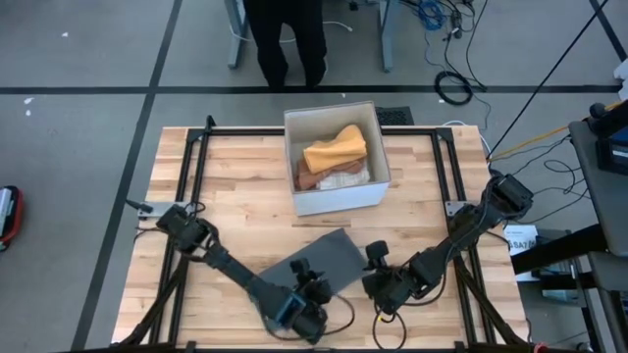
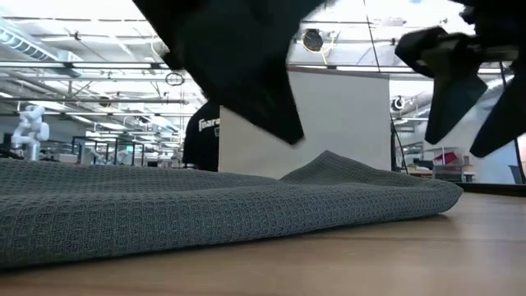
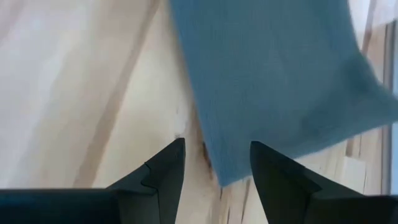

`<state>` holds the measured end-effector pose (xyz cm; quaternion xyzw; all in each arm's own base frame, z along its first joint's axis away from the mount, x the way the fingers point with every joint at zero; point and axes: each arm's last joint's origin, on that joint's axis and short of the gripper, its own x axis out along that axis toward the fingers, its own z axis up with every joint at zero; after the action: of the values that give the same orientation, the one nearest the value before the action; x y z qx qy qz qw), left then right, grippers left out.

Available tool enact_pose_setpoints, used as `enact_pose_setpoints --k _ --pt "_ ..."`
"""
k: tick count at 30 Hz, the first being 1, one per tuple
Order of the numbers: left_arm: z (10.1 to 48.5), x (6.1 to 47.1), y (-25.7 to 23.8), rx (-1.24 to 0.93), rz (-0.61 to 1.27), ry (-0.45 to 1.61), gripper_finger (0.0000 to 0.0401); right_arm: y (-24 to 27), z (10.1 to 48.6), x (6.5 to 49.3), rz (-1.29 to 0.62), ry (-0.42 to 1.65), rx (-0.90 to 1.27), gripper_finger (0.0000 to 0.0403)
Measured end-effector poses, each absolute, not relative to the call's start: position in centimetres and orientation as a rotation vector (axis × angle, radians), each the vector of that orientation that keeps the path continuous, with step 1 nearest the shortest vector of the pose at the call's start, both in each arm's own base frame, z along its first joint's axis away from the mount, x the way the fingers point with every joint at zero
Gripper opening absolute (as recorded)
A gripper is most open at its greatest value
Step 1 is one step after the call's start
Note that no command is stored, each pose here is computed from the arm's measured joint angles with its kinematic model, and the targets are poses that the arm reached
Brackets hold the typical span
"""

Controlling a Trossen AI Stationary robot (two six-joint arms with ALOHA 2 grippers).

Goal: Fold towel
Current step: Fold the orange towel

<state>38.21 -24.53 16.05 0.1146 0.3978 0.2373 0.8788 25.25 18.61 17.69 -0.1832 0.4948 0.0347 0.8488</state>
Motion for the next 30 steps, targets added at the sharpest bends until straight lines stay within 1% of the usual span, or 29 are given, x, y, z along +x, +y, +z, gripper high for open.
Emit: enact_pose_setpoints --k 4,8,14,17,21,29,30 --pt "14.7 39.3 -22.9 0.178 0.432 0.890 0.0132 18.2 16.4 24.6 0.056 1.061 -0.380 0.0169" --pt "13.4 39.7 -22.1 0.129 0.395 0.907 0.0132 17.7 14.9 24.0 0.048 1.068 -0.379 0.0169" --pt "12.9 39.7 -21.8 0.117 0.388 0.910 0.0132 17.6 14.2 24.0 0.058 1.007 -0.379 0.0168" --pt "12.9 39.8 -21.8 0.114 0.384 0.913 0.0132 17.2 14.0 24.0 0.034 1.006 -0.397 0.0159" --pt "12.9 39.8 -21.8 0.107 0.376 0.919 0.0132 16.6 13.5 23.9 0.017 1.022 -0.398 0.0123" --pt "12.9 39.8 -21.8 0.106 0.376 0.920 0.0132 16.4 13.0 23.6 0.038 1.029 -0.397 0.0015" --pt "12.9 39.8 -21.8 0.106 0.376 0.920 0.0132 16.5 13.0 23.6 0.048 1.031 -0.403 0.0008"
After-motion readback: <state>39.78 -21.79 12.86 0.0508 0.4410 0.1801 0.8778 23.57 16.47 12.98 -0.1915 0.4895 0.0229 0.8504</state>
